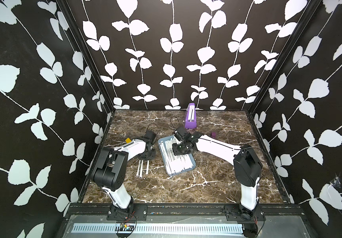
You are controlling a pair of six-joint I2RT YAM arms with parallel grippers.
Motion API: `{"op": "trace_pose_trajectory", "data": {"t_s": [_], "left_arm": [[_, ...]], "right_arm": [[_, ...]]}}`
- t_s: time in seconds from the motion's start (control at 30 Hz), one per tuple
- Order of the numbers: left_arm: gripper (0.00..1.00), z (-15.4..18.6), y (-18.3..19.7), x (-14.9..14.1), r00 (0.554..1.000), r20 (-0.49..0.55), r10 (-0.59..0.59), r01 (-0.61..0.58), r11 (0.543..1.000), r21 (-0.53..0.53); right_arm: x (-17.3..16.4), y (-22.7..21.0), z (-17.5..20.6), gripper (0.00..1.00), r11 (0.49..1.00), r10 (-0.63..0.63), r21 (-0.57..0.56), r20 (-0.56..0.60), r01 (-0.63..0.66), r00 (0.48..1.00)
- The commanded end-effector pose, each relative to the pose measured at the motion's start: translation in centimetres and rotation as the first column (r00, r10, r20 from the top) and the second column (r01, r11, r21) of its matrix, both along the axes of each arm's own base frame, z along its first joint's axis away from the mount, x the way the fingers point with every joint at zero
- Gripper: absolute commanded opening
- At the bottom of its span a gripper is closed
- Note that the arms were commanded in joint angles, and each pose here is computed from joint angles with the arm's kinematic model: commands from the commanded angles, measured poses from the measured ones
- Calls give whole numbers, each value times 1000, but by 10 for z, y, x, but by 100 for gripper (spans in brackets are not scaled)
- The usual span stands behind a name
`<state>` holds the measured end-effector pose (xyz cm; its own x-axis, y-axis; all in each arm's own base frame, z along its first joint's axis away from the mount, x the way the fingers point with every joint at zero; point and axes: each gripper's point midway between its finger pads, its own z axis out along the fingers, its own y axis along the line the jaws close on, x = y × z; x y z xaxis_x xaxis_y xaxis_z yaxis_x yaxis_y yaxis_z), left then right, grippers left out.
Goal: Put the straws into the storage box
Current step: Pick up the straw from the center of the board.
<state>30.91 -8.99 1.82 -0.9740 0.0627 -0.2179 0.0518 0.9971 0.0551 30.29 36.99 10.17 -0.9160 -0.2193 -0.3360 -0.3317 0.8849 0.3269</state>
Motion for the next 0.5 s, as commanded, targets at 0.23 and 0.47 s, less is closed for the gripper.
{"op": "trace_pose_trajectory", "data": {"t_s": [0.23, 0.47], "left_arm": [[0, 63, -4, 2, 982, 111, 152, -141, 985, -96], [0, 98, -76, 12, 943, 223, 246, -188, 949, -252]], "right_arm": [[7, -29, 30, 17, 999, -34, 10, 57, 34, 998], [19, -75, 39, 17, 993, -116, -8, 79, 117, 990]]}}
